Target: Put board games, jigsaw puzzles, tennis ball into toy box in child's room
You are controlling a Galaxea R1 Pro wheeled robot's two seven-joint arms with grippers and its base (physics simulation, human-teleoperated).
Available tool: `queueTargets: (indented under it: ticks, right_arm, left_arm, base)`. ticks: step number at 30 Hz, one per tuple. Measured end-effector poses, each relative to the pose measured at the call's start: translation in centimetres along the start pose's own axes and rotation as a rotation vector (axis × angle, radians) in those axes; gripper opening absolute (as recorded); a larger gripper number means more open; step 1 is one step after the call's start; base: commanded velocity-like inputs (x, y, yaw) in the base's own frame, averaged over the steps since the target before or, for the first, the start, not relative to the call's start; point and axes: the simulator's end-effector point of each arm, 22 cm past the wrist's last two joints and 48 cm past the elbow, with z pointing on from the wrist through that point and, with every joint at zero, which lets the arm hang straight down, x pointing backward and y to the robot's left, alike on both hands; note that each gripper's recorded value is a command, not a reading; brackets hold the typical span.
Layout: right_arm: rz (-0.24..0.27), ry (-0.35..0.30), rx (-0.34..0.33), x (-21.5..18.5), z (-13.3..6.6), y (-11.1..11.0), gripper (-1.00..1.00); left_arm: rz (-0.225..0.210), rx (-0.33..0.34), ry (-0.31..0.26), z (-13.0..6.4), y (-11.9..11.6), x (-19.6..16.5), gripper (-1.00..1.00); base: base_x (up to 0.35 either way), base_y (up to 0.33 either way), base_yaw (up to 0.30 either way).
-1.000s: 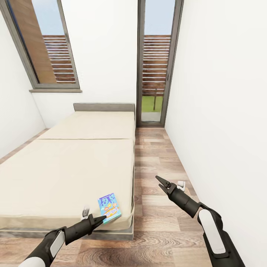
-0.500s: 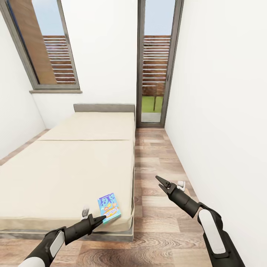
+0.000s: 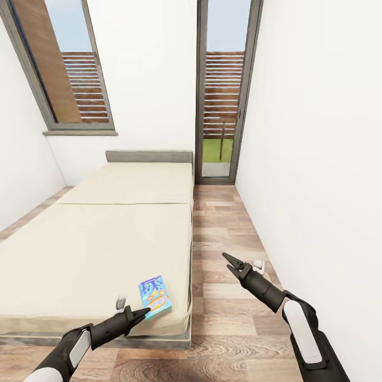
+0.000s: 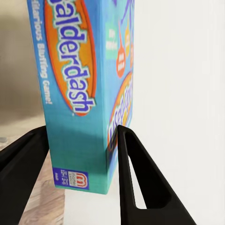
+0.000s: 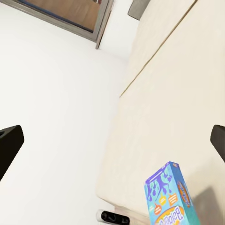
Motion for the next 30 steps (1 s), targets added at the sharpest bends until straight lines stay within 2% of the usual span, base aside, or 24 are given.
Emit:
queueTargets:
  ticks: [5, 9, 11, 14, 19, 23, 28, 30]
  right_arm:
    - [0.004, 0.001, 0.002, 0.1, 0.0, -0.1, 1.0]
    - [0.015, 0.006, 0.01, 0.4, 0.0, -0.6, 1.0]
    - [0.019, 0.01, 0.015, 0.5, 0.0, -0.7, 1.0]
    - [0.022, 0.015, 0.021, 0.4, 0.0, -0.4, 1.0]
    - [0.037, 0.03, 0.046, 0.5, 0.1, -0.6, 1.0]
    - [0.03, 0.045, 0.129, 0.6, 0.0, -2.0, 1.0]
    - [0.019, 0.05, 0.235, 0.2, -0.3, -3.3, 1.0]
    - [0.018, 0.05, 0.254, 0.0, -0.3, -3.4, 1.0]
  left_arm:
    - [0.005, 0.02, -0.003, -0.8, -0.3, -0.6, -1.0]
    - [-0.006, 0.062, 0.007, -2.6, -1.3, -1.9, -1.0]
    - [-0.001, 0.088, 0.007, -4.5, -2.7, -3.8, -1.0]
    - [0.031, 0.115, 0.005, -6.4, -4.9, -6.0, -1.0]
    - [0.073, 0.141, 0.024, -8.4, -8.1, -8.0, -1.0]
    - [0.102, 0.132, 0.068, -9.9, -10.5, -9.1, -1.0]
    - [0.149, 0.115, 0.088, -12.1, -13.2, -11.0, -1.0]
    - [0.156, 0.118, 0.093, -12.9, -14.1, -11.4, -1.0]
  base:
    - [0.0, 0.0, 0.0]
    - [0.0, 0.0, 0.0]
    - [0.0, 0.0, 0.0]
    - [0.0, 0.0, 0.0]
    - [0.0, 0.0, 0.0]
    - [0.0, 0.0, 0.0]
    - [0.0, 0.0, 0.0]
    - [0.0, 0.0, 0.0]
